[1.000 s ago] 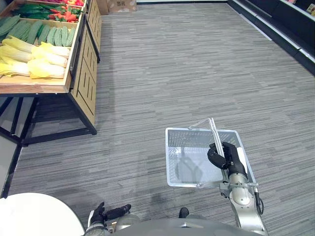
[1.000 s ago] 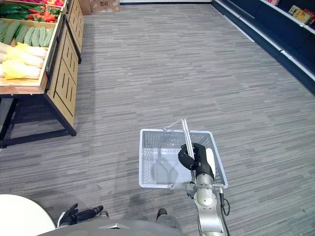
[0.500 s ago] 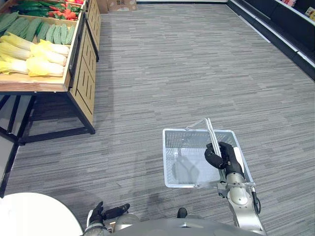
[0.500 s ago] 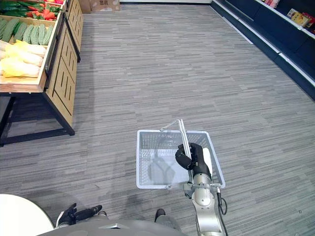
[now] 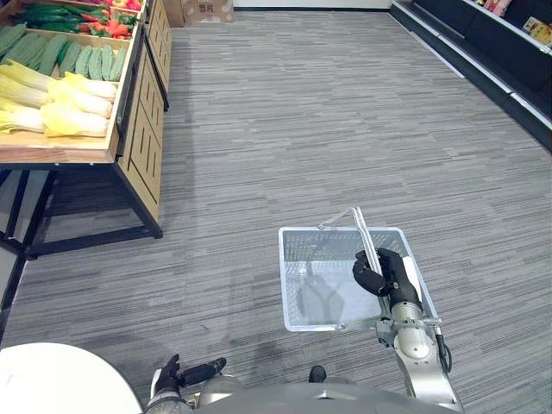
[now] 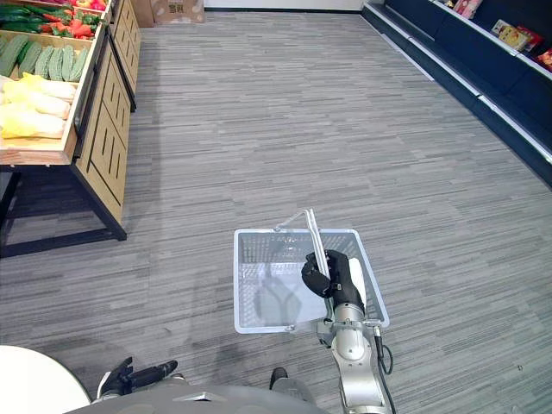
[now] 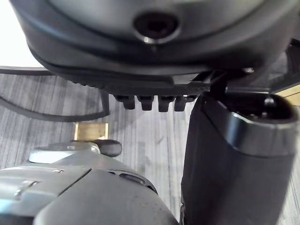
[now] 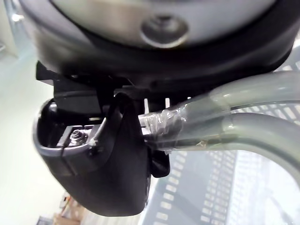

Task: Pick vegetable in the basket

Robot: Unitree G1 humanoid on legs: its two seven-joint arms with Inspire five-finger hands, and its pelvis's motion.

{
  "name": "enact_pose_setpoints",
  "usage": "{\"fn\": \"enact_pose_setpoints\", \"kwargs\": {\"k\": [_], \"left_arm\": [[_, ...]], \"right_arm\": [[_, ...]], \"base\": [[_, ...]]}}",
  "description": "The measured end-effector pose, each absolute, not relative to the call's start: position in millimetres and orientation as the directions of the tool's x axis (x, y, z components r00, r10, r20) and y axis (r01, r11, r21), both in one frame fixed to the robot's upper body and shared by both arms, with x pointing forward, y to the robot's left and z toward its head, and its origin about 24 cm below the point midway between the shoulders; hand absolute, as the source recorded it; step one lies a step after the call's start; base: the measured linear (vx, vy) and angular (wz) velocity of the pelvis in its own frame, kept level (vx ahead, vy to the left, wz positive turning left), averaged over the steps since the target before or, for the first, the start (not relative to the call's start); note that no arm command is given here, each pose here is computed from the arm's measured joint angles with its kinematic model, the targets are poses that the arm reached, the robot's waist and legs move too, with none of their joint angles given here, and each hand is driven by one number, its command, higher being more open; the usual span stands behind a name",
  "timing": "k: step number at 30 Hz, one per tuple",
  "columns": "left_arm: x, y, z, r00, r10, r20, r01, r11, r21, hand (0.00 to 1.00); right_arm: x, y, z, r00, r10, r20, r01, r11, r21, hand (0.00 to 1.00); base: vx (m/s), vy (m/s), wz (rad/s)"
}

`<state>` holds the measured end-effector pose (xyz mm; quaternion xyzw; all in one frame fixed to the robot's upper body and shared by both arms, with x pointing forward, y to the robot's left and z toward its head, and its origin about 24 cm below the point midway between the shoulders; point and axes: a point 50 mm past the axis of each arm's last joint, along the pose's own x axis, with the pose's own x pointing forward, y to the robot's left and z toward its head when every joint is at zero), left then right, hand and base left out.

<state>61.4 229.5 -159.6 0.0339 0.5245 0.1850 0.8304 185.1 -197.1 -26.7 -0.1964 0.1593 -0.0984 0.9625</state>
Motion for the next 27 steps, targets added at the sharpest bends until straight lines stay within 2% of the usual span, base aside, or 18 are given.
{"fn": "enact_pose_setpoints", "kwargs": {"k": [15,19,22,27], "left_arm": [[69,237,-157,0.396,0.360,-0.844,-0.277,0.924,0.264,1.00],[71,242,-155,0.397,0.369,-0.840,-0.250,0.924,0.288,1.00],[88,225,-157,0.434,0.317,-0.843,-0.197,0.947,0.254,1.00],[97,221,-155,0.459,0.307,-0.833,-0.161,0.952,0.262,1.00]], "right_arm": [[188,-197,-21,0.930,-0.273,-0.245,0.167,0.909,-0.382,0.00],[185,-210,-19,0.917,-0.321,-0.236,0.212,0.895,-0.393,0.00],[183,-232,-14,0.888,-0.408,-0.211,0.295,0.859,-0.419,0.00],[182,-232,-13,0.888,-0.410,-0.208,0.299,0.858,-0.417,0.00]], "base": [[0.03,0.021,0.22],[0.32,-0.239,0.25],[0.34,-0.291,0.49],[0.22,-0.191,0.41]]}}
